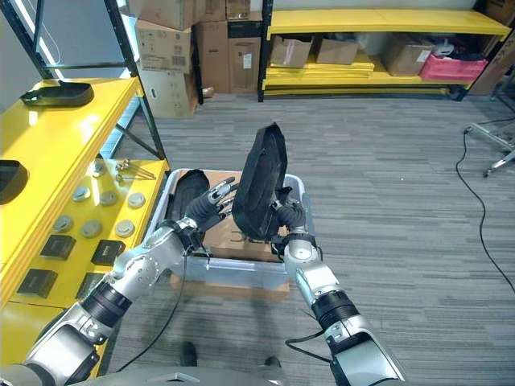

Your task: Move parts from the plastic box to the shelf.

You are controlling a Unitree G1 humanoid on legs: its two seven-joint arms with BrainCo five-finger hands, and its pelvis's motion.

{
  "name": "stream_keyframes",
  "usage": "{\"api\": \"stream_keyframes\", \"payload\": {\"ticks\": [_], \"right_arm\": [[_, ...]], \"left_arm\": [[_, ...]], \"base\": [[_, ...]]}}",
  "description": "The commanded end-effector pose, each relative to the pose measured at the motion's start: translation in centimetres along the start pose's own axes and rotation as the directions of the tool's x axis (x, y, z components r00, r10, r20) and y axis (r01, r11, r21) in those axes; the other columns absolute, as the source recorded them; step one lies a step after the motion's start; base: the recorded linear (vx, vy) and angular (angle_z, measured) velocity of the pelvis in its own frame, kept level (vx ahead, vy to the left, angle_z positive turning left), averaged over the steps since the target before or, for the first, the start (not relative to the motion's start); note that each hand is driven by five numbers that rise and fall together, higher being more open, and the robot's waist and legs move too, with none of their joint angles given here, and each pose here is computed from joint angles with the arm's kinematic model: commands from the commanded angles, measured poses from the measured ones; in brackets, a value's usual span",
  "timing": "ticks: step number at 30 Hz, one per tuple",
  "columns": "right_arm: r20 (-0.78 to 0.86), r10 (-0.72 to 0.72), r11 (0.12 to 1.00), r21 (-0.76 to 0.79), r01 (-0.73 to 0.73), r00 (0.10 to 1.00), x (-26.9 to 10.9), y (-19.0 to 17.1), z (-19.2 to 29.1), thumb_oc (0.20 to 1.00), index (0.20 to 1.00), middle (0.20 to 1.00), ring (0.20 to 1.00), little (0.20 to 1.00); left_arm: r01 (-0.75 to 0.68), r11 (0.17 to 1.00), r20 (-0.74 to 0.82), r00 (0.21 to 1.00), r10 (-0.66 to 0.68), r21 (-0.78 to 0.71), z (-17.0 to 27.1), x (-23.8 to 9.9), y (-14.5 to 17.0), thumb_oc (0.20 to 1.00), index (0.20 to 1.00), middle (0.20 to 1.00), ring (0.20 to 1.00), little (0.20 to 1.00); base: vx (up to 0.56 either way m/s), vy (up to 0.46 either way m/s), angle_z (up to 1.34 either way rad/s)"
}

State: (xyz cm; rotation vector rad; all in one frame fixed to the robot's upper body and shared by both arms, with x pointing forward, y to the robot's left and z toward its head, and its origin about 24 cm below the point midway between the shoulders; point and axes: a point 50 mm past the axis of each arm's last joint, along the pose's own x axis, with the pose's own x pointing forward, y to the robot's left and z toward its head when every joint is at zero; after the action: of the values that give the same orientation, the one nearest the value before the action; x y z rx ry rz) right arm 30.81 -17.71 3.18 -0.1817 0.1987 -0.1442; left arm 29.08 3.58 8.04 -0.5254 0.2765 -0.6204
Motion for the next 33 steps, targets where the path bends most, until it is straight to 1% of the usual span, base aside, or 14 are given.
{"api": "stream_keyframes", "payload": {"ticks": [1, 6, 7, 8, 11, 13, 14, 17, 22, 23, 28, 33], "right_arm": [[0.175, 0.11, 0.994, -0.032, -0.106, 0.978, 1.4, 2.3, 4.8, 0.2, 0.2, 0.2, 0.2, 0.2], [0.164, 0.153, 0.988, -0.052, -0.146, 0.975, 1.2, 3.3, 4.5, 0.2, 0.2, 0.2, 0.2, 0.2], [0.16, 0.164, 0.986, -0.06, -0.156, 0.974, 1.2, 3.5, 4.4, 0.2, 0.2, 0.2, 0.2, 0.2], [0.162, 0.173, 0.984, -0.077, -0.163, 0.971, 1.2, 3.7, 4.5, 0.2, 0.2, 0.2, 0.2, 0.2], [0.16, 0.173, 0.983, -0.087, -0.161, 0.972, 1.2, 3.8, 4.6, 0.2, 0.2, 0.2, 0.2, 0.2], [0.149, 0.158, 0.986, -0.08, -0.148, 0.976, 1.4, 3.5, 4.6, 0.2, 0.2, 0.2, 0.2, 0.2], [0.148, 0.139, 0.989, -0.073, -0.13, 0.979, 1.5, 3.2, 4.6, 0.2, 0.2, 0.2, 0.2, 0.2], [0.156, 0.097, 0.994, -0.058, -0.088, 0.983, 1.7, 2.3, 4.9, 0.2, 0.2, 0.2, 0.2, 0.2], [0.165, 0.023, 0.999, -0.039, -0.017, 0.986, 1.9, -0.2, 5.0, 0.2, 0.2, 0.2, 0.2, 0.2], [0.165, 0.021, 0.999, -0.038, -0.015, 0.986, 1.9, -0.3, 5.0, 0.2, 0.2, 0.2, 0.2, 0.2], [0.164, -0.054, 0.998, -0.01, 0.056, 0.985, 1.9, -2.7, 4.7, 0.2, 0.2, 0.2, 0.2, 0.2], [0.173, -0.093, 0.995, -0.004, 0.095, 0.98, 1.9, -4.2, 4.4, 0.2, 0.2, 0.2, 0.2, 0.2]], "left_arm": [[0.043, 0.996, 0.048, 0.998, -0.047, 0.077, 1.3, 2.0, -1.4, 1.0, 1.0, 1.0, 1.0, 1.0], [0.056, 0.991, 0.017, 0.998, -0.059, 0.124, 1.3, 2.3, -2.2, 1.0, 1.0, 1.0, 1.0, 1.0], [0.049, 0.986, -0.005, 0.999, -0.048, 0.159, 1.0, 2.4, -2.2, 1.0, 1.0, 1.0, 1.0, 1.0], [0.034, 0.973, -0.035, 0.999, -0.026, 0.229, 0.7, 2.5, -1.9, 1.0, 1.0, 1.0, 1.0, 1.0], [-0.016, 0.951, -0.028, 0.999, 0.025, 0.309, 0.7, 2.7, -1.5, 1.0, 1.0, 1.0, 1.0, 1.0], [-0.06, 0.947, -0.005, 0.998, 0.065, 0.317, 1.2, 2.7, -1.1, 1.0, 1.0, 1.0, 1.0, 1.0], [-0.114, 0.943, 0.022, 0.993, 0.113, 0.312, 1.8, 2.6, -0.5, 1.0, 1.0, 1.0, 1.0, 1.0], [-0.203, 0.93, 0.058, 0.979, 0.195, 0.305, 2.8, 2.1, 1.4, 1.0, 1.0, 1.0, 1.0, 1.0], [-0.321, 0.888, 0.128, 0.947, 0.295, 0.33, 4.9, 0.5, 5.0, 1.0, 1.0, 1.0, 1.0, 1.0], [-0.323, 0.887, 0.129, 0.946, 0.296, 0.33, 4.9, 0.5, 5.1, 1.0, 1.0, 1.0, 1.0, 1.0], [-0.414, 0.853, 0.168, 0.91, 0.379, 0.317, 6.6, -1.1, 7.7, 1.0, 1.0, 1.0, 1.0, 1.0], [-0.417, 0.858, 0.153, 0.909, 0.388, 0.3, 6.7, -1.8, 8.8, 1.0, 1.0, 1.0, 1.0, 1.0]], "base": [[0.03, -0.012, -0.03], [0.02, -0.005, -0.02], [0.05, -0.011, -0.03], [0.05, -0.009, -0.03], [0.01, -0.002, -0.01], [0.0, 0.0, 0.0], [0.0, 0.0, 0.0], [0.01, 0.003, -0.02], [0.0, 0.0, 0.0], [0.0, 0.0, 0.0], [0.0, 0.0, 0.0], [0.0, 0.0, 0.0]]}}
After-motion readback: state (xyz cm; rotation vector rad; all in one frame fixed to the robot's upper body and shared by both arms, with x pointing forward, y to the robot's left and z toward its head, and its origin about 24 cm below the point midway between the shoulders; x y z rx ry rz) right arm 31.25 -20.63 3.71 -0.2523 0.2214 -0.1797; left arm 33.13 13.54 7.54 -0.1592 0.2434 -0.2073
